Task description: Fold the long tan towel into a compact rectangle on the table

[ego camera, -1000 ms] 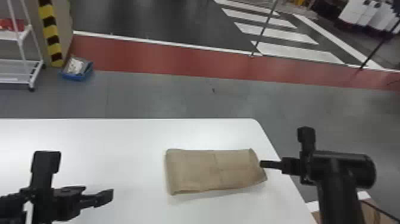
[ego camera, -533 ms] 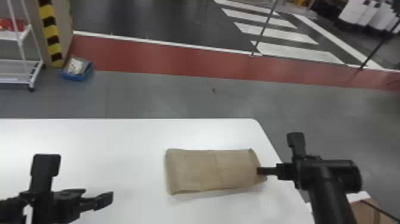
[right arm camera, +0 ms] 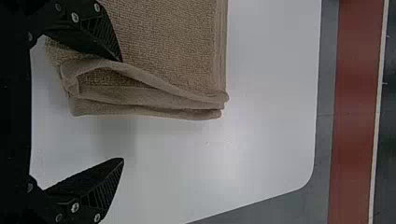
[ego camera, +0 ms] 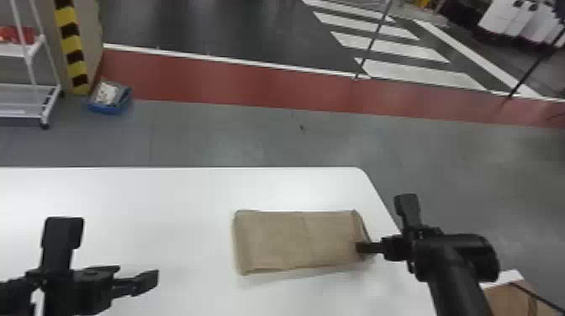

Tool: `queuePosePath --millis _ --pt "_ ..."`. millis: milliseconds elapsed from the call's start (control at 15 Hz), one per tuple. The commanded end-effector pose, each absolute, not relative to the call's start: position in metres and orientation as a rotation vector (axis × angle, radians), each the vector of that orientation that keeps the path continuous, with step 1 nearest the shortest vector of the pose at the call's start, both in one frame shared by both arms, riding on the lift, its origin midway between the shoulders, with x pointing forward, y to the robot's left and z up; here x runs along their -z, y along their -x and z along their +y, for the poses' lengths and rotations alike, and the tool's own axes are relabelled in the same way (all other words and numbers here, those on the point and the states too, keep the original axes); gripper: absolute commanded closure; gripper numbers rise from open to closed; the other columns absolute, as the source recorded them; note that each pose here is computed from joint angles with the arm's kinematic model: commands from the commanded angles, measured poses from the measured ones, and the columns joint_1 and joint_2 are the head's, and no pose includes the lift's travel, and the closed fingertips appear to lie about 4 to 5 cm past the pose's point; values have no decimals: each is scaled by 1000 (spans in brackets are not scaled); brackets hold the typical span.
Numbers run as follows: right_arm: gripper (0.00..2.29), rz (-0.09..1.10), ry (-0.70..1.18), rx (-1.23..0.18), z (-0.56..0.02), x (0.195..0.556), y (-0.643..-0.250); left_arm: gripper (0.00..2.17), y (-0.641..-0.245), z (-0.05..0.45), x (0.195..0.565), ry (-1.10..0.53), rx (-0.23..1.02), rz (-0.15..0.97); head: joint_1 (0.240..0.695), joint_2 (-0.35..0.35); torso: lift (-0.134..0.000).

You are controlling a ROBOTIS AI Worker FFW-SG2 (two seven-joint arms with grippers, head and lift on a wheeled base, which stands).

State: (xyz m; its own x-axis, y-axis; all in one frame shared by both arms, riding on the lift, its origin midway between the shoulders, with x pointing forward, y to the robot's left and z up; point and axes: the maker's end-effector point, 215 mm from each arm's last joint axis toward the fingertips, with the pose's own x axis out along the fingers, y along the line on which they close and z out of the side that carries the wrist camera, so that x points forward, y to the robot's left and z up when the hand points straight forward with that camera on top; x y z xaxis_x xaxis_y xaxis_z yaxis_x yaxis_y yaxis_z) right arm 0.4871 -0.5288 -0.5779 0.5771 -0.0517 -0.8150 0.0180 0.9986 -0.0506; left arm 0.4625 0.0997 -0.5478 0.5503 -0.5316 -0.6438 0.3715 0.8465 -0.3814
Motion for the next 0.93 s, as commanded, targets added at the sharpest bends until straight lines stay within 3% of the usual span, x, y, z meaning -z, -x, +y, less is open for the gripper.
queuePosePath --millis 0,200,333,400,600,867 --pt "323 954 46 27 -525 582 -487 87 -463 102 548 210 536 830 695 -350 0" --pt "853 948 37 20 -521 583 -489 87 -463 103 548 211 535 830 695 -350 0" --pt "1514 940 25 19 -520 583 -489 87 -463 103 548 212 533 829 695 -350 0" --pt "1632 940 23 21 -521 583 -489 87 -463 103 548 212 533 829 695 -350 0" --pt "1659 898 -39 10 -516 575 -492 87 -464 104 548 214 533 829 695 -350 0" --pt "1659 842 -188 -19 -499 532 -482 87 -462 107 548 215 530 831 695 -350 0"
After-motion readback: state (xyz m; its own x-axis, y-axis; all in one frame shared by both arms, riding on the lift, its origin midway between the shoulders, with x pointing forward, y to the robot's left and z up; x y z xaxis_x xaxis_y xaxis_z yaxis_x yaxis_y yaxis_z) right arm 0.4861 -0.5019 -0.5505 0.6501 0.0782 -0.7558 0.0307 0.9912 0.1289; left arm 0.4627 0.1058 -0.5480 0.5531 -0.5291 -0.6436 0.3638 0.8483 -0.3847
